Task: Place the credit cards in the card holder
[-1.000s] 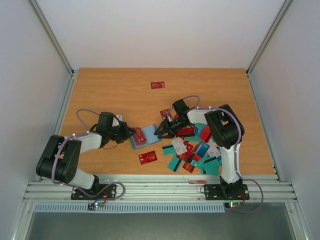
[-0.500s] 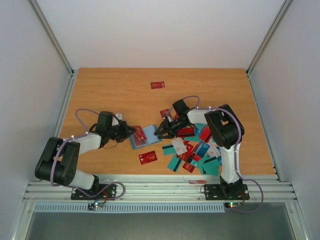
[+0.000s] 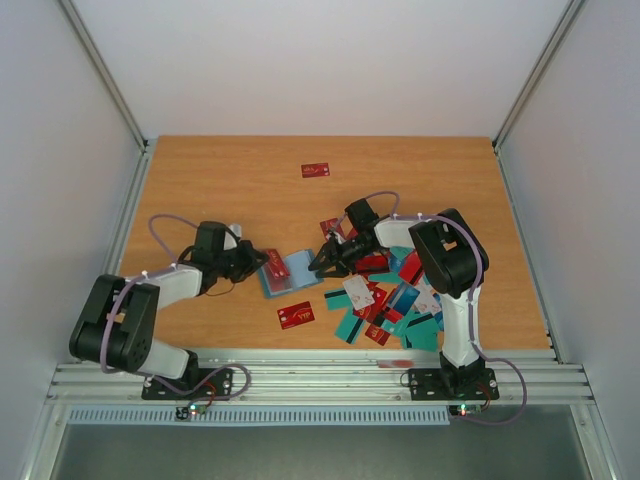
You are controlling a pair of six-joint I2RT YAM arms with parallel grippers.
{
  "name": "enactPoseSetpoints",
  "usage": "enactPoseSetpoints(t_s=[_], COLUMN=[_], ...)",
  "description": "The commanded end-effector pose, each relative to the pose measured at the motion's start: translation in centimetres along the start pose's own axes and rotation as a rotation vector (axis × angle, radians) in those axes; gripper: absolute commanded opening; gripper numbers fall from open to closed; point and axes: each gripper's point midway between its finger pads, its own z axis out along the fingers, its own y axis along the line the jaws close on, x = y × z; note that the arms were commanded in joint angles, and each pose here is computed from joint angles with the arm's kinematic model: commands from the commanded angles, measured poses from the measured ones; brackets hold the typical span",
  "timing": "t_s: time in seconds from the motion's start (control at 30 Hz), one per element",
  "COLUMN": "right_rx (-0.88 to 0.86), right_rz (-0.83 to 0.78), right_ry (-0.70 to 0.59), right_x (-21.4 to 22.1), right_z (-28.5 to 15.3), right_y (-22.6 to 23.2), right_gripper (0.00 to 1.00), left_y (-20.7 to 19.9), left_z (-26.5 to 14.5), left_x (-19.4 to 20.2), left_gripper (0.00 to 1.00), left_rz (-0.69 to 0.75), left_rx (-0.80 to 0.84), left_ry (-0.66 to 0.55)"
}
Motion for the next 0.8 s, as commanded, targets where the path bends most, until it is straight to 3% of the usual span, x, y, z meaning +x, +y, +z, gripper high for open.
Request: enactPoseSetpoints(t_s=[0.0,0.77], right_rx=[0.102,0.095], right_rz=[0.159,0.167], right_ry=[0.056,0.066], right_x=[2.1,2.1], right_z=[1.3,1.5], right_y=[-4.2,-4.4], right_gripper=[0.35,0.35], left_y=[-0.5,-1.1], left_z=[0.7,1.3], left_x=[-1.4,-0.8], left_gripper=[0.0,0.0], left_rz=[0.02,0.044], left_rx=[0.027,0.115], left_ry=[-0.035,-0.011])
